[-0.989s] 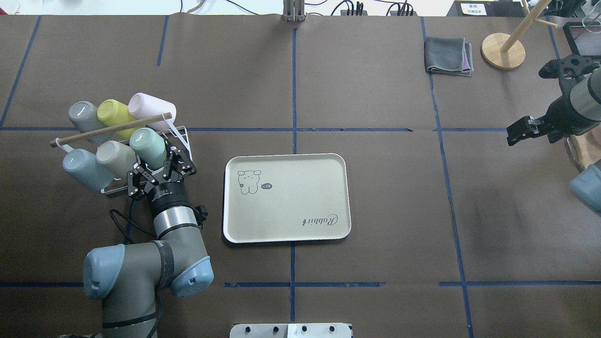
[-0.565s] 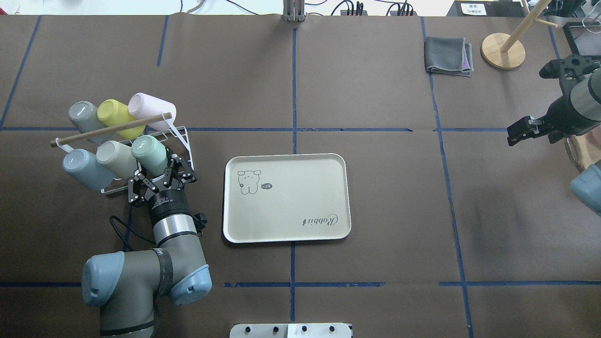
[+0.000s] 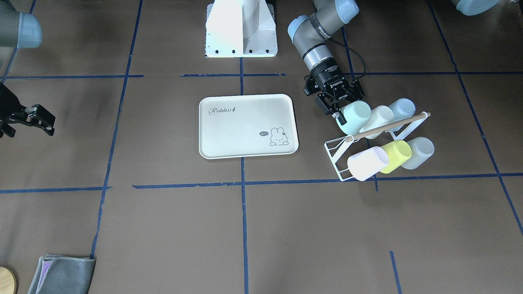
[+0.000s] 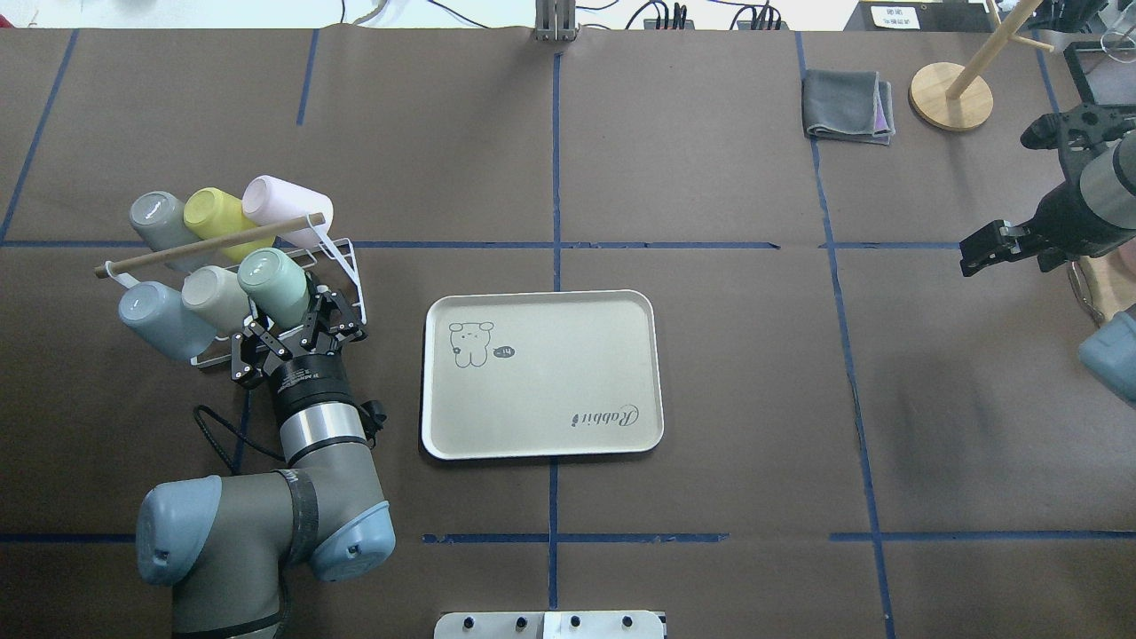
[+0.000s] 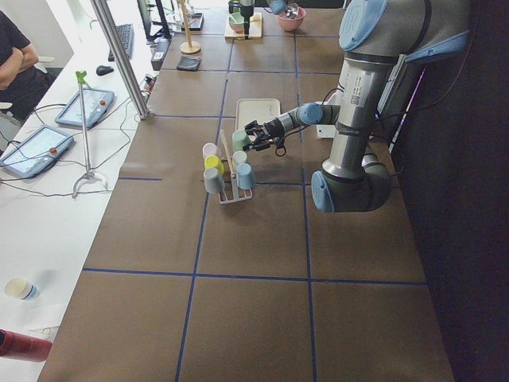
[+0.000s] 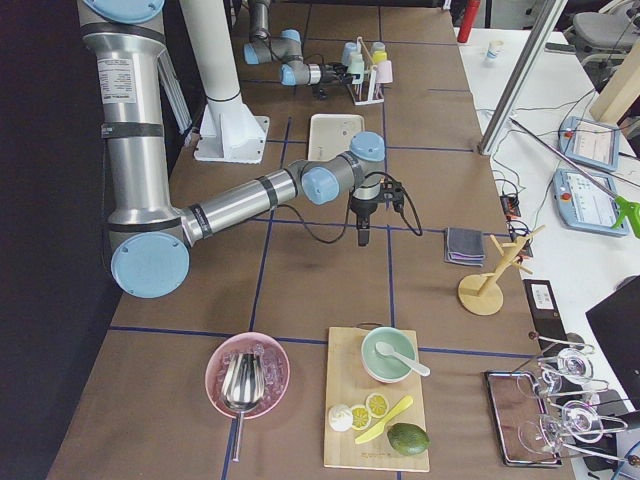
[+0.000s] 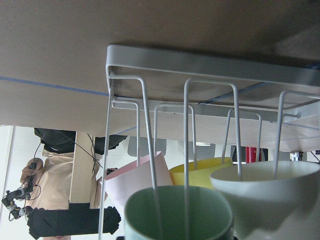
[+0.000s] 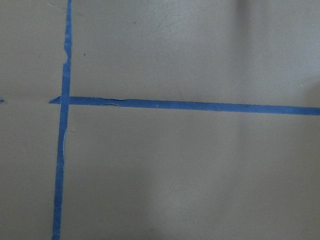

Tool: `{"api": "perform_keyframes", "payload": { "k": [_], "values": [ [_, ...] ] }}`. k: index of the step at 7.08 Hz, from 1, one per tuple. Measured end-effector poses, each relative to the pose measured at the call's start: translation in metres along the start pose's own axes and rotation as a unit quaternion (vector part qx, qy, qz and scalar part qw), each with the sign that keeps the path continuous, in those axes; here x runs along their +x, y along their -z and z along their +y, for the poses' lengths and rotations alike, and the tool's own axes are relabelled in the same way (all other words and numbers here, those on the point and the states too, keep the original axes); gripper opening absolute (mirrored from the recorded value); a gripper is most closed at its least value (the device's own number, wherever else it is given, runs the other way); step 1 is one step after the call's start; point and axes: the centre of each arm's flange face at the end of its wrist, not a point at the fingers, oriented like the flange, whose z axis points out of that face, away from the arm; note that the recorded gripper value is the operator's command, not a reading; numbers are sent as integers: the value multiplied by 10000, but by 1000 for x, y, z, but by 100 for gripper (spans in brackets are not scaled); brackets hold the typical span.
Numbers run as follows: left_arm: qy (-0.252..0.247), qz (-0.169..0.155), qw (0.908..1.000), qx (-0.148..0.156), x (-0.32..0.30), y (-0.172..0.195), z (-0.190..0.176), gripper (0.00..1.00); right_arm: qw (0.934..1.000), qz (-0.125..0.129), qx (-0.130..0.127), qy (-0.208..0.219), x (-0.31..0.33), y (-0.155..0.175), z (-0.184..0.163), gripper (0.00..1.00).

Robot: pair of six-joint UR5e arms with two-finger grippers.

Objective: Pick up and place green cup on tray

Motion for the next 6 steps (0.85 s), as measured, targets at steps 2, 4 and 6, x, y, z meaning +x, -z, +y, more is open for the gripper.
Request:
{"api": "perform_keyframes", "payload": {
  "k": [2, 4, 6],
  "values": [
    [17, 0, 10000, 2, -1, 3, 10, 34, 10000, 7, -20, -1, 1, -1, 1, 100],
    [188, -42, 9998, 42, 0, 8, 35, 32, 10000, 10, -26, 0, 2, -2, 2, 100],
    [179, -19, 9998, 13, 12, 7, 55, 29, 10000, 7, -21, 0, 1, -2, 1, 100]
  ]
}}
